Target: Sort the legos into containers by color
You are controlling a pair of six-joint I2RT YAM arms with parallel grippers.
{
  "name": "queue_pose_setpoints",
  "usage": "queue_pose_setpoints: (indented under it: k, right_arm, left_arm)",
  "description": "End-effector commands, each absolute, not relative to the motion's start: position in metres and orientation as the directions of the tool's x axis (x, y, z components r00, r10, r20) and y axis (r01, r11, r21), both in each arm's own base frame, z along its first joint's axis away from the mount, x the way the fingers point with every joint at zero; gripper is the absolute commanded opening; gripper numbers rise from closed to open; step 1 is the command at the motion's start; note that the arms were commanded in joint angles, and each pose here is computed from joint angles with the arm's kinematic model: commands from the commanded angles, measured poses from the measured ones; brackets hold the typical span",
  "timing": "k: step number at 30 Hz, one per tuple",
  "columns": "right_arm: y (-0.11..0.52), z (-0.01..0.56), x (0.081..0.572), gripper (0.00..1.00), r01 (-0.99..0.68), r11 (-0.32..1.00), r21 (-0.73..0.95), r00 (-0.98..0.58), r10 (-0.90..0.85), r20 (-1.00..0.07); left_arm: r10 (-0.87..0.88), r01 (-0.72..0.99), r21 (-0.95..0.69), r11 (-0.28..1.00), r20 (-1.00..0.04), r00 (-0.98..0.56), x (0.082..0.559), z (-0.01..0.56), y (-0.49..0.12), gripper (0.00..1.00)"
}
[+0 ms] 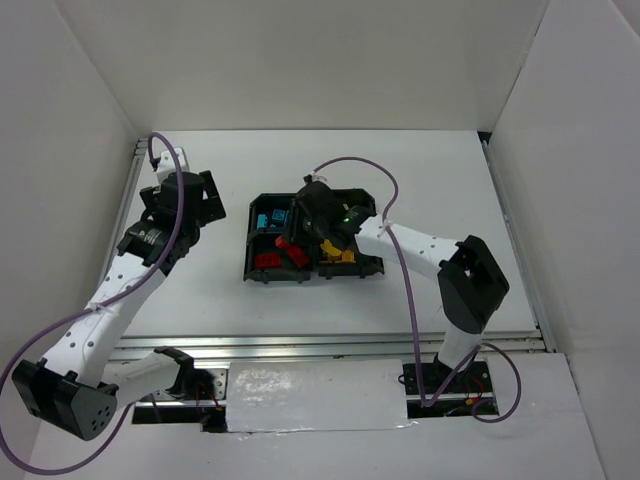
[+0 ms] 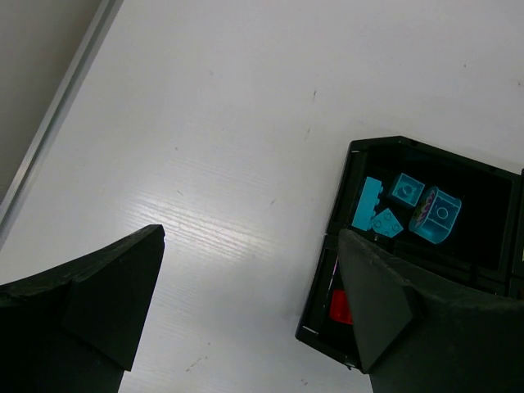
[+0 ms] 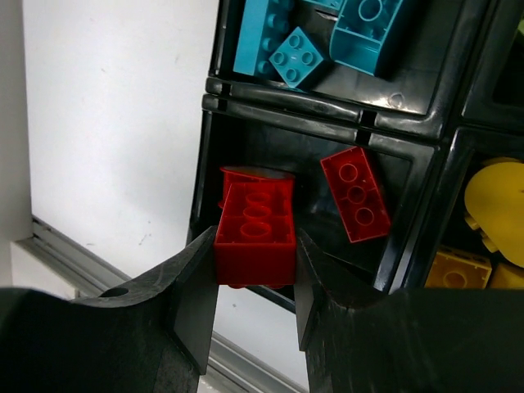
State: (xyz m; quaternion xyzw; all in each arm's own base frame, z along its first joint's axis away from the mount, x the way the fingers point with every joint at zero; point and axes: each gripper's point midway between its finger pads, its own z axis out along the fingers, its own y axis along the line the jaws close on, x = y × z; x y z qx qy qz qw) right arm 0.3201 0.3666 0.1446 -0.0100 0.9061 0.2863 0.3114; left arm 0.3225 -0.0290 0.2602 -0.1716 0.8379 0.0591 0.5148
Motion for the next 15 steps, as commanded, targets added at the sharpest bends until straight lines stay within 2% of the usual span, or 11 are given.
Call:
queue_pose_setpoints:
  k: [1, 15]
  right_arm:
    - [0.3666, 0.1605, 0.3211, 0.0, -0.184, 0.848, 0.497, -0.78, 0.182, -0.599]
    - [0.3613, 0.162, 0.3138, 0.0, -0.195, 0.846, 0.496, -0.778, 0.174, -0.604]
  left_arm:
    - [-0.225, -0.374, -0.083, 0.924, -0.907, -0.355, 0.3206, 0.2747, -0.0215, 1.0]
    - [-0.253, -0.369, -0.114, 0.922, -0.9, -0.354, 0.324, 0.2653, -0.023, 0.99]
